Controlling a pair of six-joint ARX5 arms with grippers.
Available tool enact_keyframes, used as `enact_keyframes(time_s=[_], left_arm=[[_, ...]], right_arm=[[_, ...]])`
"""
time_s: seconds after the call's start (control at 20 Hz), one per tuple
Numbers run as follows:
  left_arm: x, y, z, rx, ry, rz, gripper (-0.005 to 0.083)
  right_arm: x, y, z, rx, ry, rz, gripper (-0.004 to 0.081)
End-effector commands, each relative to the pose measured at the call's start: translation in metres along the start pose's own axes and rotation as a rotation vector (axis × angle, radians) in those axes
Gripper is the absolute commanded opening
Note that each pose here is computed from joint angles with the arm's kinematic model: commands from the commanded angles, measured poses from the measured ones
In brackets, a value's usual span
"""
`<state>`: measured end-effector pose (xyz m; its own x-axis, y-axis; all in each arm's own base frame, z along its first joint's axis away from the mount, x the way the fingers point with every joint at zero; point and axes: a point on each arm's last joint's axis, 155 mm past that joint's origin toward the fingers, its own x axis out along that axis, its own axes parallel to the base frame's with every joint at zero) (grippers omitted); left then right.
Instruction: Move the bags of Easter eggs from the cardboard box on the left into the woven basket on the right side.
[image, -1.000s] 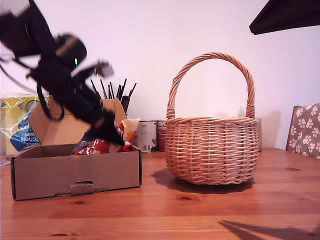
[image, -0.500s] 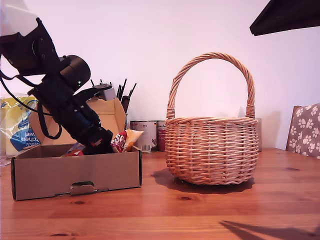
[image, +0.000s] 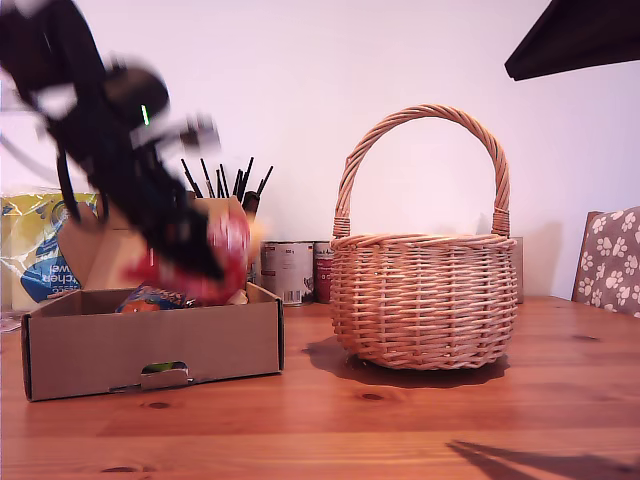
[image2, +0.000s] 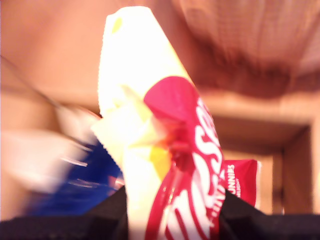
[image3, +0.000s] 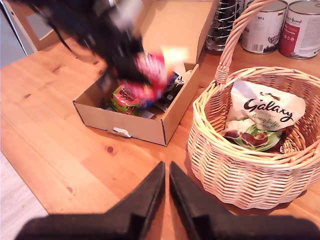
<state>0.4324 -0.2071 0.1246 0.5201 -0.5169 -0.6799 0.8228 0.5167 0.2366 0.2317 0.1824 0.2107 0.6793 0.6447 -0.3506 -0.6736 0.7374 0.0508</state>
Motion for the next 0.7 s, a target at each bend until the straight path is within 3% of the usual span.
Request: enact_keyframes(time_s=[0.0, 0.1, 0.25, 0.45, 0.65], left_arm=[[-0.018, 0.002, 0.018, -0.008, -0.054, 0.025, 0.0147], [-0.038, 0.000, 0.044, -0.041, -0.143, 0.017, 0.0147], [-0.057, -0.031, 0.086, -0.148, -0.321, -0.168, 0.0147], [-0.047, -0.087, 0.116, -0.092, -0.378, -0.321, 0.0147], [-0.033, -0.129, 0.152, 0.023, -0.466, -0.348, 0.0147]], right_arm=[[0.002, 0.000, -0.006, 0.002, 0.010, 0.000, -0.0011], [0.002, -0.001, -0.006, 0.002, 0.010, -0.006, -0.0011], [0.002, -0.002, -0.006, 0.002, 0.008, -0.009, -0.0011], [-0.009, -0.023, 0.004, 0.021, -0.038, -0.131, -0.0011], [-0.028, -0.035, 0.004, 0.028, -0.054, -0.209, -0.0011]])
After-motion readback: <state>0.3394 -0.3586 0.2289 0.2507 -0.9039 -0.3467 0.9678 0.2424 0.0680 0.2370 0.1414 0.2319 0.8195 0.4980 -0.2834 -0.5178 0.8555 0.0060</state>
